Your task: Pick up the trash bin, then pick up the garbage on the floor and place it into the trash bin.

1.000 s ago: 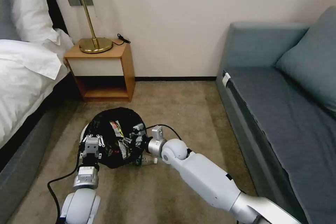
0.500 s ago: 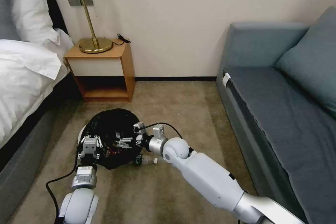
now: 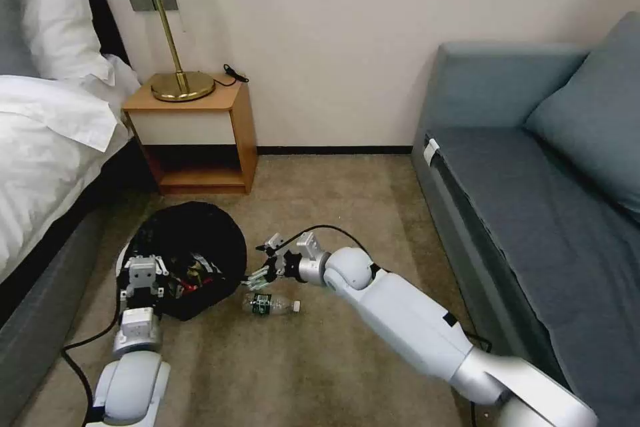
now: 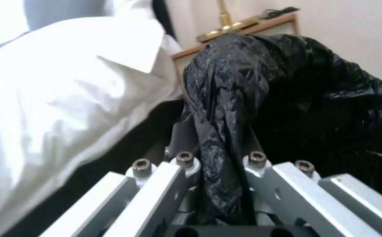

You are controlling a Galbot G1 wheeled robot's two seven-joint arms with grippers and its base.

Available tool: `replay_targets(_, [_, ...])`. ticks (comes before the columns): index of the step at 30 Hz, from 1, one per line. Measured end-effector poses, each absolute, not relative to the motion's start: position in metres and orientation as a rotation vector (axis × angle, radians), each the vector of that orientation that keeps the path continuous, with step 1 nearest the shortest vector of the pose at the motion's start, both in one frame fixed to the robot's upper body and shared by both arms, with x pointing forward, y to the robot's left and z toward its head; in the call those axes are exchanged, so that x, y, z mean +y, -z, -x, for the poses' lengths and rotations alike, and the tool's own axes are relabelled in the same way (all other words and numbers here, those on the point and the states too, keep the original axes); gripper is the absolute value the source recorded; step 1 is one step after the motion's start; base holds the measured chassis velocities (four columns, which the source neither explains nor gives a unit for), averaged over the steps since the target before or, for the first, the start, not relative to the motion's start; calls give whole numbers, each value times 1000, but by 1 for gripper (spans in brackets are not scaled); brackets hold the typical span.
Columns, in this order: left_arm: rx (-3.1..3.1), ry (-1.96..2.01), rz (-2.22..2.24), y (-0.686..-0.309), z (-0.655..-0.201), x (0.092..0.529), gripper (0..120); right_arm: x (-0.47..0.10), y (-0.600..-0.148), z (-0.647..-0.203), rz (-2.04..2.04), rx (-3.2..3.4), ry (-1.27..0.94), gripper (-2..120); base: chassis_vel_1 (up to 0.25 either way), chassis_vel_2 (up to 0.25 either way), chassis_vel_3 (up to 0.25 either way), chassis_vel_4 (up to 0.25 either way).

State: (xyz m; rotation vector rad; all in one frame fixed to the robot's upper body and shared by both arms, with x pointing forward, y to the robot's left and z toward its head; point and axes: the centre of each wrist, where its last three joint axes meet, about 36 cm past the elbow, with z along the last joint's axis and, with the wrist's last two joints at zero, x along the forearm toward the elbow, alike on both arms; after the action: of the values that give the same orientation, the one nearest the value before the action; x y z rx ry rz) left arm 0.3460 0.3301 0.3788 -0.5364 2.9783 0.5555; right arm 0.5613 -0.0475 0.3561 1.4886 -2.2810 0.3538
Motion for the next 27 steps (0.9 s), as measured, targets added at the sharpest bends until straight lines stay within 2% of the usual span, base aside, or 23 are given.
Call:
replay_targets(10, [2966,-484,607,-402,-350,335,4,-55,-303,-606,-1409,-2119,-609,100,0,0,0,0])
replay_targets(20, [2973,-453,604,-396,-341,328,4,-13,-270,-593,-1482,-1969,-731,100,0,0,0,0])
replay_targets(27, [2970,-445,586,-399,-337,323,4,-35,-241,-590,-1412,-1941,-805,100,0,0,0,0])
